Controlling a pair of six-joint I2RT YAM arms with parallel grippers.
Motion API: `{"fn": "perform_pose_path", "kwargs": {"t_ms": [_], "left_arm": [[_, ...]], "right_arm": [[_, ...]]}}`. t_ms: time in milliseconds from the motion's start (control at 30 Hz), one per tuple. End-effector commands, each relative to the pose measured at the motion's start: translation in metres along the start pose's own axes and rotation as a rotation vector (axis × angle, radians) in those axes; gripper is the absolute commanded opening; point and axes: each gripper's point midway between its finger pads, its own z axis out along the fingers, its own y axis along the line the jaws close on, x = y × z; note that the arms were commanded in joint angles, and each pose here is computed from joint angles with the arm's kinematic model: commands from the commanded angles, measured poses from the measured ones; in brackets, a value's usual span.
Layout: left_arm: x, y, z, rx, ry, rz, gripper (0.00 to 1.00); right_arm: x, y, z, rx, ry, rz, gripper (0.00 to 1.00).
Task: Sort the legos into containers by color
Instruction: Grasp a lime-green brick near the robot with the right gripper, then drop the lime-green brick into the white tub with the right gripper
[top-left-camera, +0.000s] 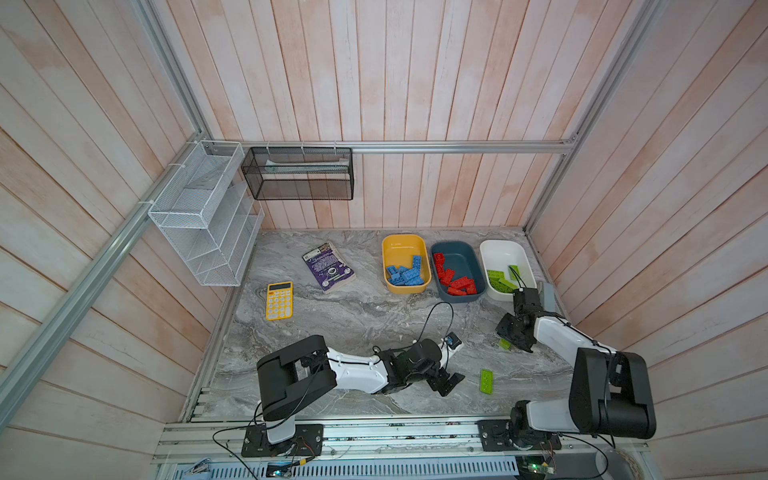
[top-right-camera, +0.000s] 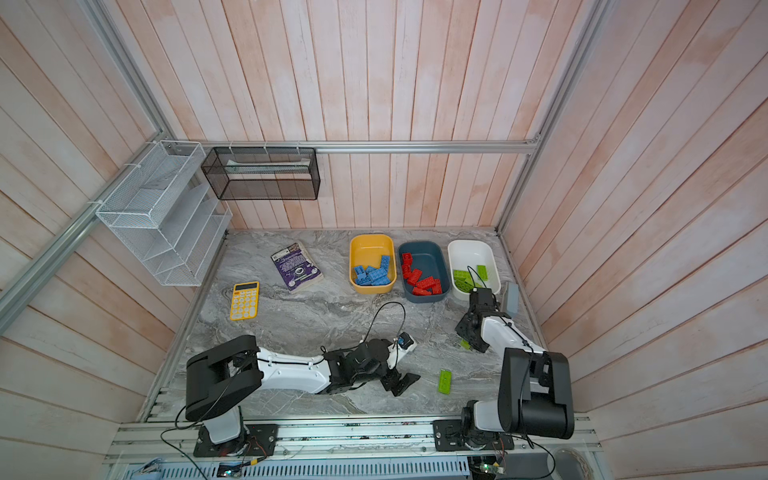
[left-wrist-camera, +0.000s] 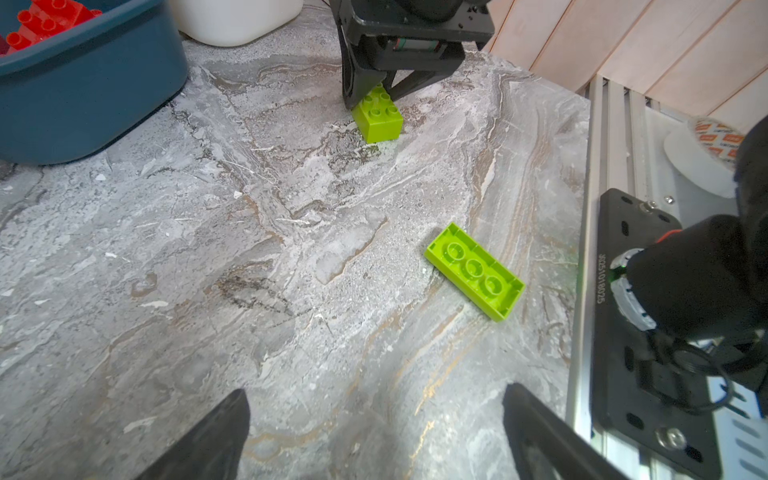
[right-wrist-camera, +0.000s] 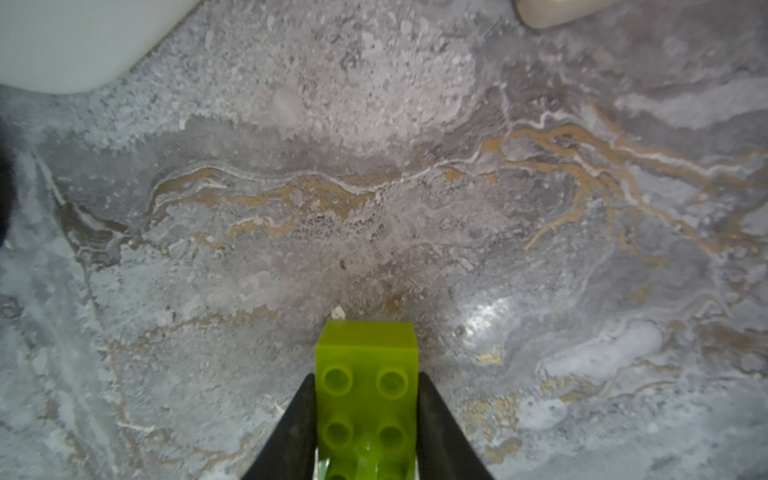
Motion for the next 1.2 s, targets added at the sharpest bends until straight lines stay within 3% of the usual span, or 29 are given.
{"fn": "perform_pose_path", "kwargs": {"t_ms": [0,200,467,633,867,1167], "left_arm": [[-0.011,0.003,0.002,-0.019,-0.024,0.005,0.96],[-0.018,0.005,-0.003,-0.028,-0.040,-0.004,0.96],[-0.041,0.010,-0.014,-0.007,-0.081,-0.050,0.96],[-0.062,0.021,-0.025,0.003,-0.119,-0.079,0.96],[-0.070,0.043,-0.019,-0.030,-0.102,-0.100,0.96],[-0.071,0.055,-0.004,-0.044,-0.096,-0.102,0.96]], "right_arm": [[0.001,0.007,0.003,-0.038,0.021,-0.017,0.37],[-0.009,0.018,-0.017,-0.099,-0.014,-0.040,0.23],[-0.040,0.055,-0.074,-0.284,-0.103,-0.057,0.23],[-0.070,0.072,-0.089,-0.311,-0.144,-0.046,0.24],[-0.128,0.105,-0.090,-0.335,-0.233,-0.045,0.26],[-0.171,0.115,-0.050,-0.250,-0.246,-0.016,0.28]]}}
